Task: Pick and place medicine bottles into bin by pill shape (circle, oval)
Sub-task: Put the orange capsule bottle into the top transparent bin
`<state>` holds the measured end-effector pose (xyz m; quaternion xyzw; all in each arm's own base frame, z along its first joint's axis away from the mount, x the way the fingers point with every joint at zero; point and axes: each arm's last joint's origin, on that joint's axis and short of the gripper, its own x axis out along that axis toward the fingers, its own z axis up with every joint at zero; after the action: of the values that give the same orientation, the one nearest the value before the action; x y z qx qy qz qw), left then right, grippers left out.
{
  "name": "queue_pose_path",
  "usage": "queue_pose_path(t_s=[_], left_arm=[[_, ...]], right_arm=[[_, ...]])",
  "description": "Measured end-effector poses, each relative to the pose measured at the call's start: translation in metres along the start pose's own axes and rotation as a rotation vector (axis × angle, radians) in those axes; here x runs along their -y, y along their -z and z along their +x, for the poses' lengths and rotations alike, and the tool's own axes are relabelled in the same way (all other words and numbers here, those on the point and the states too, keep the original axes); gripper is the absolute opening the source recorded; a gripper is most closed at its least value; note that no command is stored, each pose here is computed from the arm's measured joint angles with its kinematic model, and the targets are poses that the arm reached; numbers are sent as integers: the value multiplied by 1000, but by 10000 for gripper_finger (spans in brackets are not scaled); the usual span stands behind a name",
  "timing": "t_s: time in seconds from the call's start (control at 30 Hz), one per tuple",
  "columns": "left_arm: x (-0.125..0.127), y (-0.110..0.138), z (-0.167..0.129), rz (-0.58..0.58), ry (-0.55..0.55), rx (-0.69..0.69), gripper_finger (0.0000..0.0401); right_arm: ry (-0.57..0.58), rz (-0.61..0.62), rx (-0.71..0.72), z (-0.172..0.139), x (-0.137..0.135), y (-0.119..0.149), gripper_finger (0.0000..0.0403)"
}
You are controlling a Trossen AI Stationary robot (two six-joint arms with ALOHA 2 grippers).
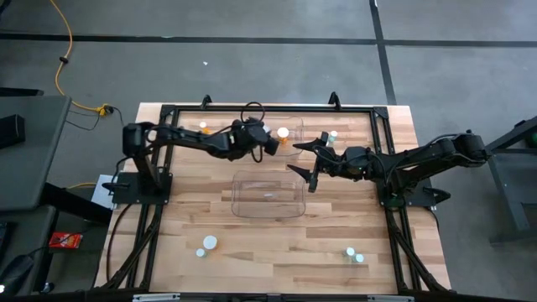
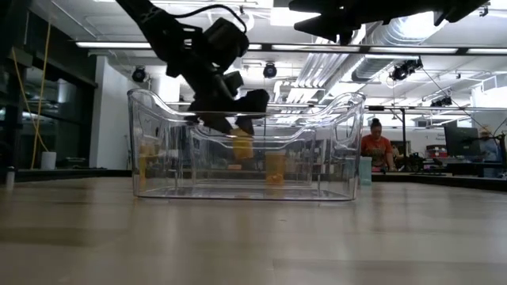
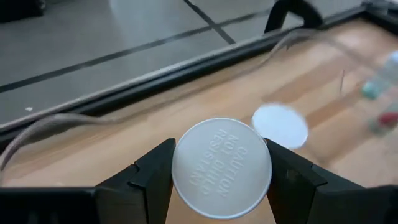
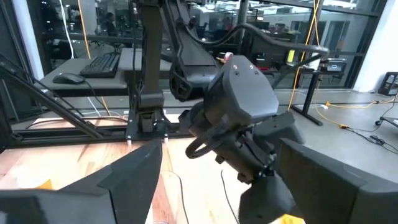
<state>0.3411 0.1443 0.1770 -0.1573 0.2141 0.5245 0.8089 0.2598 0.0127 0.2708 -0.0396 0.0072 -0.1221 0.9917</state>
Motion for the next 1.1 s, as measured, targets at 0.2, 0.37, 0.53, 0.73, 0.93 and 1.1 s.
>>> queue_pose_path(t_s=[0.2, 0.37, 0.53, 0.73, 0.93, 1.1], left_arm=[[20, -7, 5, 3, 2, 27, 190], [28, -4, 12, 28, -39, 31, 190], [26, 3, 17, 51, -116, 22, 190], [23, 4, 18, 45, -135, 12, 190], [19, 8, 21, 50, -121, -30, 190], [17, 11, 22, 54, -124, -38, 190]], right_arm=[[1, 6, 16, 0, 0, -2, 311], [1, 6, 18, 0, 0, -2, 311], [1, 6, 17, 0, 0, -2, 311], [1, 6, 17, 0, 0, -2, 311], [1, 34, 20, 0, 0, -2, 311], [1, 34, 20, 0, 0, -2, 311]])
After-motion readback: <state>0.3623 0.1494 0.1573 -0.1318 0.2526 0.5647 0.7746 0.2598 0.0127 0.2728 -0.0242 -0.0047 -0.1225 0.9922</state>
